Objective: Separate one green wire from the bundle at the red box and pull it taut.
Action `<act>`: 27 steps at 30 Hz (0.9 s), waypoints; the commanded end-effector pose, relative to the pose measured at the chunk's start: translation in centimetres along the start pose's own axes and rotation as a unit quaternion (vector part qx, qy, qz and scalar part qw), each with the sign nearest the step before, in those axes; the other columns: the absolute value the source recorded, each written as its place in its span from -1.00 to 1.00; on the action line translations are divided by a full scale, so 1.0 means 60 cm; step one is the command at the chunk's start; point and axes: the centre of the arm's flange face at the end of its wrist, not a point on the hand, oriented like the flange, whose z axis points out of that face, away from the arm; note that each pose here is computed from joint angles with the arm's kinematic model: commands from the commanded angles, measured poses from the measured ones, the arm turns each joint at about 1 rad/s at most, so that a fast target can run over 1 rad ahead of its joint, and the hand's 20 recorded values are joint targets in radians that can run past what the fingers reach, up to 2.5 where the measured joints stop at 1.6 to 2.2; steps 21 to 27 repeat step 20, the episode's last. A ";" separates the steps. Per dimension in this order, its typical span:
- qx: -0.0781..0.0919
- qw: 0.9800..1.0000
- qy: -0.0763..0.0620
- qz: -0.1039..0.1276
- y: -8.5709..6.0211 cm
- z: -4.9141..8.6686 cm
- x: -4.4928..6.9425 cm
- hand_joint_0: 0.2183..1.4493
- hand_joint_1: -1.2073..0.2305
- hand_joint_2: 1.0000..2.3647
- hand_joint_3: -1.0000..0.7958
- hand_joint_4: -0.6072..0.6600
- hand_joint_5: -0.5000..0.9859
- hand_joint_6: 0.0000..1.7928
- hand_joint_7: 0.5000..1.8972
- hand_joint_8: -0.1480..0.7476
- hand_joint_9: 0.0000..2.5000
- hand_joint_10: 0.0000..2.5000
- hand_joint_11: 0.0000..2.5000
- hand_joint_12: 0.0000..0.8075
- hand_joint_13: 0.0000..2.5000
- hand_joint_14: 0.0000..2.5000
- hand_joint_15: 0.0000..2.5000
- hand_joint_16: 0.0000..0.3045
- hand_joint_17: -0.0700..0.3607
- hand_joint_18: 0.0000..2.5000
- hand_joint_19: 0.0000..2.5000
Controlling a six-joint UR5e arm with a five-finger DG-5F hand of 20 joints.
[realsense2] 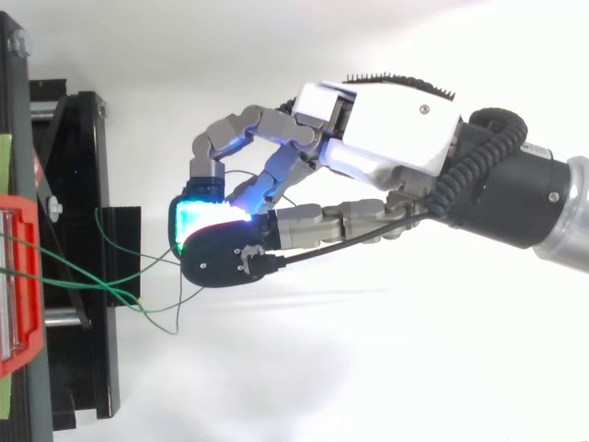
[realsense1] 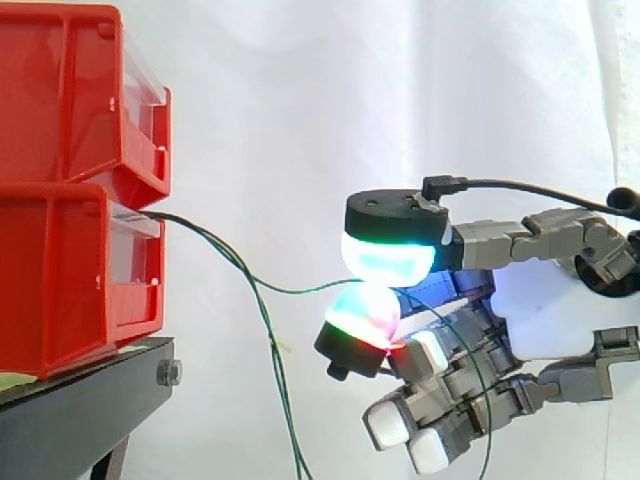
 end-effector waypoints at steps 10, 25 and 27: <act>0.000 1.000 0.000 0.000 0.000 0.000 0.000 -0.36 -0.39 -0.98 0.08 -0.10 -0.49 0.01 -0.01 0.02 -0.14 -0.99 -0.23 0.01 -0.34 -0.99 -0.55 -0.63 -0.09 -0.39 -0.59; 0.000 1.000 0.001 0.000 0.000 0.000 0.002 -0.36 -0.39 -0.98 0.08 -0.10 -0.49 0.01 -0.03 0.03 -0.14 -0.99 -0.22 0.01 -0.33 -0.99 -0.55 -0.63 -0.09 -0.39 -0.59; 0.000 1.000 0.001 0.000 0.000 0.000 0.002 -0.36 -0.39 -0.98 0.08 -0.10 -0.49 0.01 -0.03 0.03 -0.14 -0.99 -0.22 0.01 -0.33 -0.99 -0.55 -0.63 -0.09 -0.39 -0.59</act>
